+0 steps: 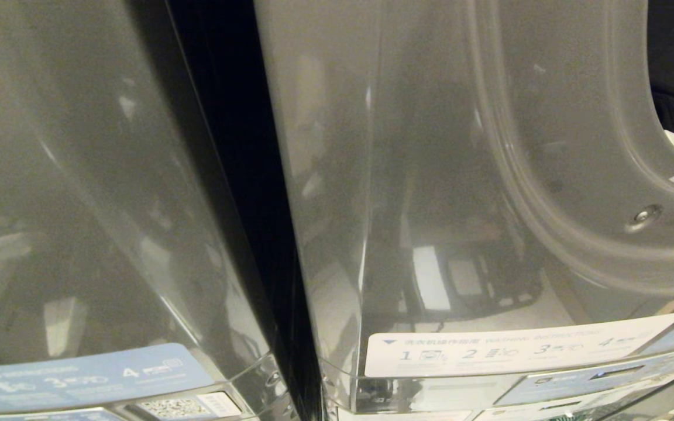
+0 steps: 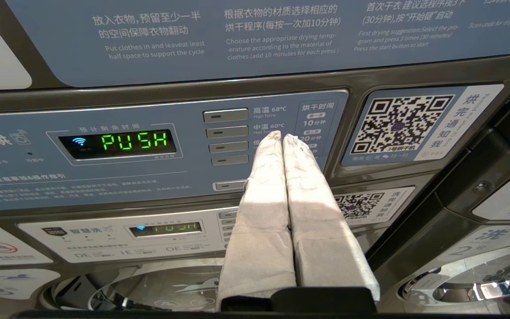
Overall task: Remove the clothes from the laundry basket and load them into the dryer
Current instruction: Close the dryer
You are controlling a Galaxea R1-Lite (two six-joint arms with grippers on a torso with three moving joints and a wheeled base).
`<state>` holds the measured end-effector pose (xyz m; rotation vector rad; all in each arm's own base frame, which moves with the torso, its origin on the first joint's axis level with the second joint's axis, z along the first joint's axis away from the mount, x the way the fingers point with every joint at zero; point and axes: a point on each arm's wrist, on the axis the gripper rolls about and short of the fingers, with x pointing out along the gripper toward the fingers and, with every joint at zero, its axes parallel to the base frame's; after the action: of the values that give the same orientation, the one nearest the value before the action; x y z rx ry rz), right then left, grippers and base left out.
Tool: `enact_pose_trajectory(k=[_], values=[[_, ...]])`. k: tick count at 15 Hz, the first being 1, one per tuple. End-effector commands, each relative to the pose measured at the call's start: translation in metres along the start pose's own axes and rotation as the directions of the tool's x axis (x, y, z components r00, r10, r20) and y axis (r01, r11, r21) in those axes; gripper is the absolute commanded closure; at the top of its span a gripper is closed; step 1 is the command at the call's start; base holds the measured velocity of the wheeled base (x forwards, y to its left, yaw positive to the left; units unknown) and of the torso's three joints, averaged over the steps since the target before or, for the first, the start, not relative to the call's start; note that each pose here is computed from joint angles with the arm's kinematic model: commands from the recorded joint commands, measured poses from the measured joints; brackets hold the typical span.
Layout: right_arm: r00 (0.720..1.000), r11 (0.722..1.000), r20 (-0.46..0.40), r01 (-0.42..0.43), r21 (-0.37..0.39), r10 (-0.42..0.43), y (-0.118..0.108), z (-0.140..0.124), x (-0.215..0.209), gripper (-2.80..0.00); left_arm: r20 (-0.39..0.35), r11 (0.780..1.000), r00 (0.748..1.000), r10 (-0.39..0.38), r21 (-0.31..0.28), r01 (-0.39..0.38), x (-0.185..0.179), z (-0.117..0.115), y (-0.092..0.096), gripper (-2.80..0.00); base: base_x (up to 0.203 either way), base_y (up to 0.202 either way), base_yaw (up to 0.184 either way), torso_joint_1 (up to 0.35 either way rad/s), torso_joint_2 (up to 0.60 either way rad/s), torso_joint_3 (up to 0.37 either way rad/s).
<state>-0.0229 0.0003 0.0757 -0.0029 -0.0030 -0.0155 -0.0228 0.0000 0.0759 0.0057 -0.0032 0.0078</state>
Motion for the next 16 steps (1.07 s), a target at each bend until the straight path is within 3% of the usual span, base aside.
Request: enact_pose_trajectory(k=[1, 16], values=[[1.000, 1.000, 0.000, 0.000, -0.002, 0.000, 0.0000, 0.0001, 0.0001, 0.00, -0.001, 1.000, 1.000, 0.000, 0.000, 0.000, 0.0000, -0.0002, 0.0000, 0.00, 0.000, 0.000, 0.000, 0.000, 0.00, 0.000], [1.000, 1.000, 0.000, 0.000, 0.000, 0.000, 0.0000, 0.0001, 0.0001, 0.00, 0.003, 1.000, 1.000, 0.000, 0.001, 0.000, 0.0000, 0.0002, 0.0000, 0.00, 0.000, 0.000, 0.000, 0.004, 0.00, 0.135]])
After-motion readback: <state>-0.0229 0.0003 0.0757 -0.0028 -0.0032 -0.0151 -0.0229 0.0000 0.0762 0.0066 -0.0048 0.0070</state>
